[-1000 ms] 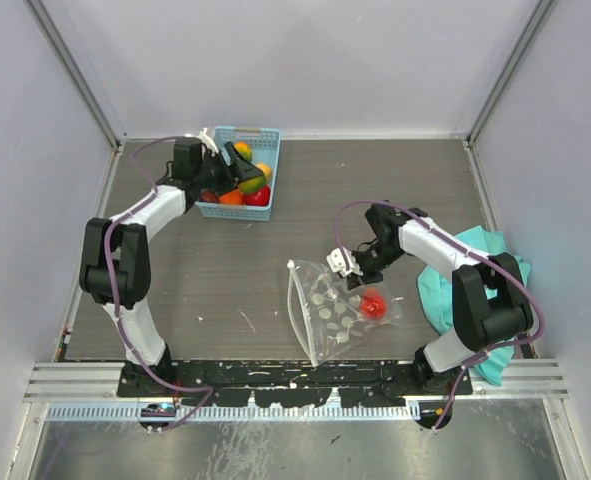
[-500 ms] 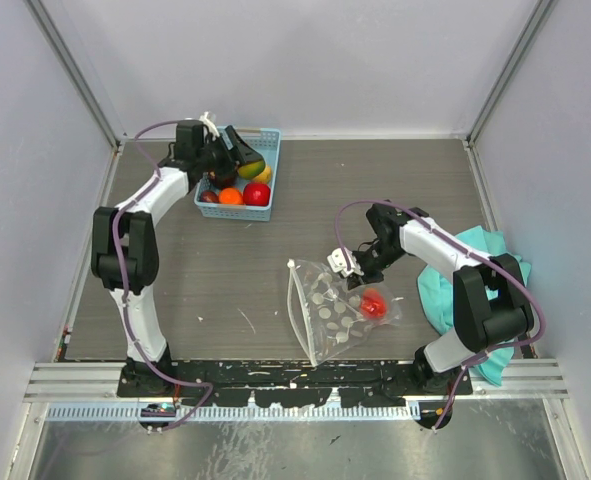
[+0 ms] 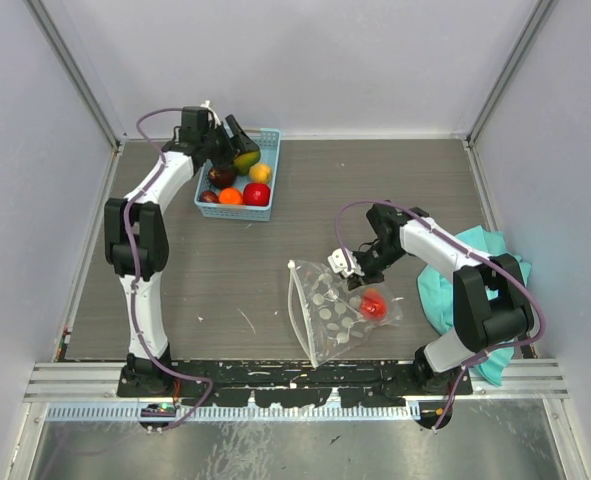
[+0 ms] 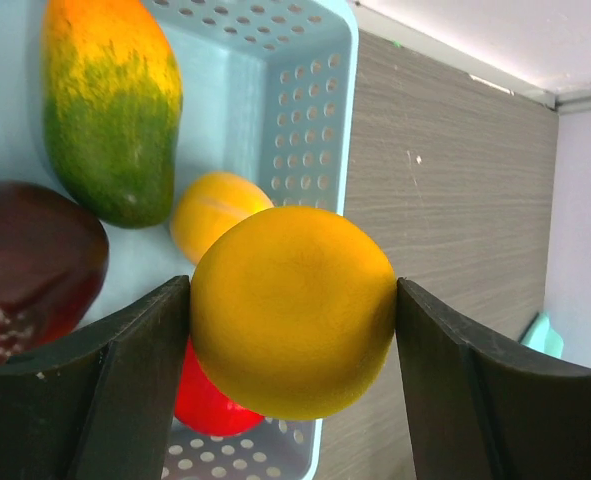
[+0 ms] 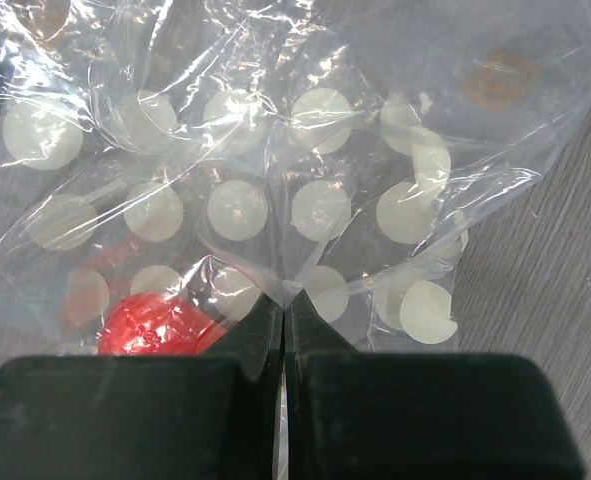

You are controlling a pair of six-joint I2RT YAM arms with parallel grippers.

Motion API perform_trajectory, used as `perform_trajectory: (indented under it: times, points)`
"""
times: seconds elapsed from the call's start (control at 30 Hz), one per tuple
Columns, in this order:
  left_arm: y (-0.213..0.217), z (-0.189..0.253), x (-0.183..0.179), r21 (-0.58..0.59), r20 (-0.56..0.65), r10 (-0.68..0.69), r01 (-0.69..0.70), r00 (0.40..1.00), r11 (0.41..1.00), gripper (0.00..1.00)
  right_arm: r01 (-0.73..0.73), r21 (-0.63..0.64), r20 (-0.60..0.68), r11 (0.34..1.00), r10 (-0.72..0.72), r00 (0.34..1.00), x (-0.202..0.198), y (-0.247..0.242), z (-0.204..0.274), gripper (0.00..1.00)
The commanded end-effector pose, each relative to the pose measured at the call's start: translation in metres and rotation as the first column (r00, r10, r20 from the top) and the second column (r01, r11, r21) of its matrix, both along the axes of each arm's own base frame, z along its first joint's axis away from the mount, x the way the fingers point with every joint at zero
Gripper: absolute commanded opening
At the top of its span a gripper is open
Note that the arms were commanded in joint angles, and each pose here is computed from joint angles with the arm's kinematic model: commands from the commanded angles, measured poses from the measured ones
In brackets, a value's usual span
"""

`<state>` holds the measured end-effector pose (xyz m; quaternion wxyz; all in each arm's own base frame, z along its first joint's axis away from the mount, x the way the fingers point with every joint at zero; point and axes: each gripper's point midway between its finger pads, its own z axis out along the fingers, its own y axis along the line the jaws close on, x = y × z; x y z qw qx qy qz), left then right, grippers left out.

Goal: Open the zip-top bag and remove the fake food
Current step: Place the fake fruit in the bin, then pick up the fake fruit from the zipper food storage bag.

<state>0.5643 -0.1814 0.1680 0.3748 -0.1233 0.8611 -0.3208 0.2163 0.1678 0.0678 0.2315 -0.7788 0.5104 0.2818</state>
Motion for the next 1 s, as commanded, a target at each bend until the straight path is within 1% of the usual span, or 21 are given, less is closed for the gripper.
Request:
perform_trajectory:
  times: [0.0,0.1,0.13,0.17,0.2,0.23,0.27,0.43,0.57,0.67,0.77,0.9,0.93,0.97]
  points:
    - [0.014,0.021,0.02,0.044,0.043,0.055,-0.057,0.998,0.997,0.18,-0.011,0.048,0.03,0.999,0.009,0.999,0.001,0.005,0.016,0.02]
    - [0.018,0.015,0.026,0.073,0.027,0.07,-0.072,0.997,0.995,0.2,-0.012,0.048,0.031,0.999,0.011,0.999,0.001,0.005,0.015,0.02]
    - [0.02,0.014,0.028,0.083,0.024,0.078,-0.08,0.997,0.993,0.23,-0.012,0.046,0.029,0.999,0.011,1.0,0.001,0.005,0.015,0.02]
    - [0.022,0.012,0.029,0.092,0.018,0.089,-0.091,0.996,0.992,0.31,-0.012,0.046,0.027,0.999,0.011,1.0,0.001,0.005,0.015,0.02]
    - [0.023,0.01,0.031,0.101,0.01,0.098,-0.099,0.995,0.99,0.61,-0.012,0.045,0.029,0.999,0.01,1.0,0.001,0.005,0.015,0.02]
    - [0.026,0.008,0.032,0.114,0.002,0.111,-0.11,0.994,0.987,0.97,-0.013,0.045,0.029,0.999,0.011,1.0,0.001,0.005,0.015,0.02]
    - [0.028,0.008,0.033,0.122,-0.002,0.119,-0.118,0.993,0.985,0.98,-0.011,0.045,0.028,0.999,0.01,1.0,0.001,0.005,0.015,0.02]
    - [0.032,0.017,0.039,0.142,0.015,0.135,-0.136,0.991,0.981,0.98,-0.012,0.045,0.029,0.999,0.011,1.0,0.001,0.005,0.015,0.02]
    - [0.035,0.041,0.038,0.152,0.061,0.14,-0.148,0.988,0.977,0.98,-0.011,0.047,0.03,0.999,0.01,0.999,0.001,0.005,0.016,0.02]
    - [0.04,0.067,0.027,0.154,0.111,0.146,-0.162,0.983,0.975,0.98,-0.013,0.049,0.031,0.999,0.011,0.999,0.001,0.006,0.017,0.02]
    - [0.039,0.089,0.004,0.132,0.173,0.135,-0.159,0.976,0.978,0.98,-0.011,0.051,0.032,0.999,0.01,0.999,0.001,0.006,0.017,0.03]
    - [0.032,0.107,-0.043,0.066,0.258,0.11,-0.131,0.96,0.989,0.98,-0.016,0.059,0.028,0.998,0.015,0.999,-0.001,0.007,0.018,0.02]
    - [0.03,0.11,-0.056,0.043,0.281,0.101,-0.118,0.954,0.992,0.98,-0.017,0.061,0.03,0.998,0.015,0.999,0.0,0.007,0.019,0.03]
    - [0.03,0.095,-0.072,0.034,0.264,0.097,-0.11,0.96,0.993,0.98,-0.018,0.063,0.03,0.998,0.016,0.999,-0.001,0.007,0.019,0.03]
